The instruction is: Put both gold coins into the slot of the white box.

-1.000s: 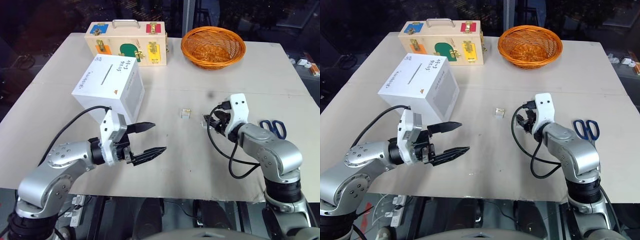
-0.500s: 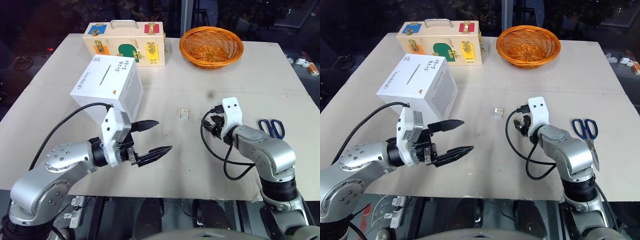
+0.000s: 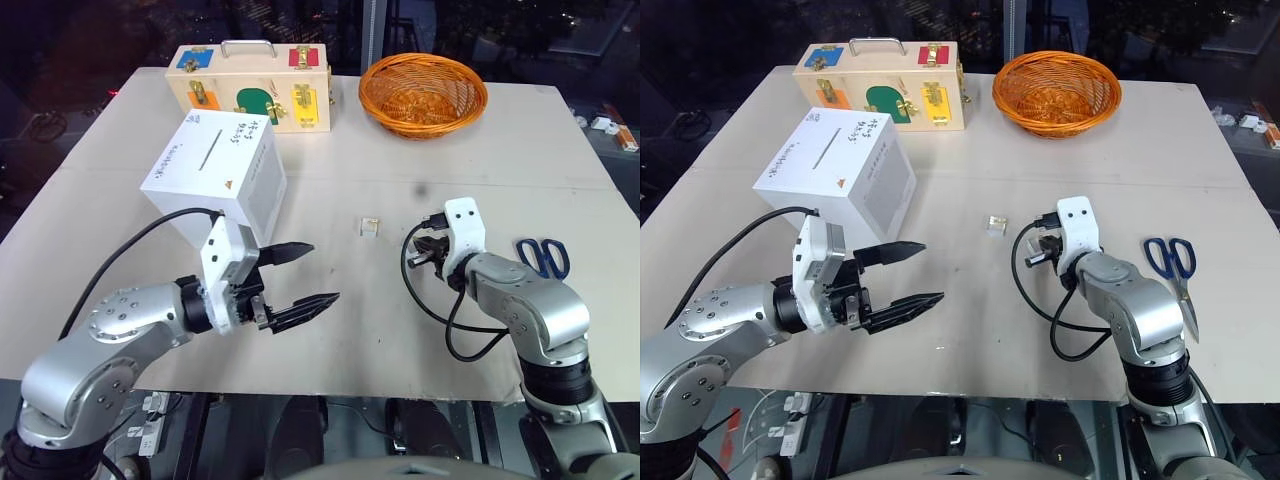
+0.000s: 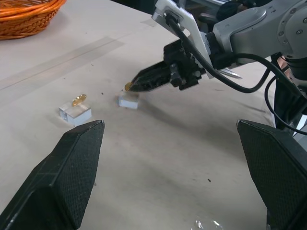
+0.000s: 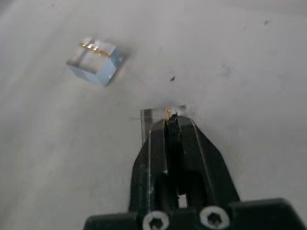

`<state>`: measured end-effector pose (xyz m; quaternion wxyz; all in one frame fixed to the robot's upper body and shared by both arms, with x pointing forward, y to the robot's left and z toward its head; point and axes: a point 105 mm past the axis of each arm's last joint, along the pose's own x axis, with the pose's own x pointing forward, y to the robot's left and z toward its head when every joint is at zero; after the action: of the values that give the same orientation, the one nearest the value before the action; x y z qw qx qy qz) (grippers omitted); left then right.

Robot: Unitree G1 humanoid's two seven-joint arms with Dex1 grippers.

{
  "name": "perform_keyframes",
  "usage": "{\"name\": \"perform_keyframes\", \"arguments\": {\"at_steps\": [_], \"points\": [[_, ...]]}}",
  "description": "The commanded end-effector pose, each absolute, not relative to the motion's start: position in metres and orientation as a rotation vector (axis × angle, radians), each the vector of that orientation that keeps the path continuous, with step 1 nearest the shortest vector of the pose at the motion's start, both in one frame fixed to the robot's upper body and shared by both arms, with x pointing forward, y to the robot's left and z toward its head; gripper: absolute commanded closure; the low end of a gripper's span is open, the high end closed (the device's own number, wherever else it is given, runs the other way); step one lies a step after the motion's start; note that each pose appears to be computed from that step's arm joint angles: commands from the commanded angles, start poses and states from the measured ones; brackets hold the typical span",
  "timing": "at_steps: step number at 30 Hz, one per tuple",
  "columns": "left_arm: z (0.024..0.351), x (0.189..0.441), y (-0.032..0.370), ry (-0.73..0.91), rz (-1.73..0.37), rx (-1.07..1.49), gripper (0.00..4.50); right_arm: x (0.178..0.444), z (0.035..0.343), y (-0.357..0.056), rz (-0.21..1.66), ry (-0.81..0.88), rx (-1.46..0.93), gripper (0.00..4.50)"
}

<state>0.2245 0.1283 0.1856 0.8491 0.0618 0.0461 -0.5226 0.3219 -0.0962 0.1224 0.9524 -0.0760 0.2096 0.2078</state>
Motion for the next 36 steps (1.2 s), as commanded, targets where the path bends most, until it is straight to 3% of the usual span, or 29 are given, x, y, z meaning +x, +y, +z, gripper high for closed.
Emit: {"name": "perform_keyframes", "arguments": {"at_steps": [1, 8, 13, 16, 18, 22, 26, 36], "points": [[0.196, 0.223, 0.128, 0.056, -1.106, 0.153, 0.0, 0.319, 0.128, -0.097, 0.423, 0.405, -0.153, 4.47], [0.198, 0.224, 0.125, 0.07, -1.12, 0.079, 0.0, 0.318, 0.142, -0.098, 0.452, 0.344, -0.119, 4.47], [0.204, 0.233, 0.121, 0.103, -1.15, -0.039, 0.0, 0.294, 0.183, -0.084, 0.702, 0.171, 0.028, 4.47], [0.21, 0.239, 0.115, 0.1, -1.204, -0.073, 0.8, 0.276, 0.205, -0.081, 0.865, 0.117, 0.173, 4.5], [0.214, 0.243, 0.112, 0.09, -1.225, -0.084, 1.73, 0.269, 0.215, -0.081, 0.932, 0.097, 0.234, 4.5], [0.226, 0.251, 0.102, 0.07, -1.3, -0.146, 1.73, 0.254, 0.228, -0.08, 1.05, 0.085, 0.295, 4.5], [0.237, 0.253, 0.094, 0.083, -1.385, -0.201, 2.85, 0.245, 0.241, -0.079, 1.114, 0.052, 0.342, 4.5], [0.243, 0.24, 0.093, 0.105, -1.506, -0.22, 2.85, 0.226, 0.25, -0.071, 1.214, 0.072, 0.339, 4.5]]}}
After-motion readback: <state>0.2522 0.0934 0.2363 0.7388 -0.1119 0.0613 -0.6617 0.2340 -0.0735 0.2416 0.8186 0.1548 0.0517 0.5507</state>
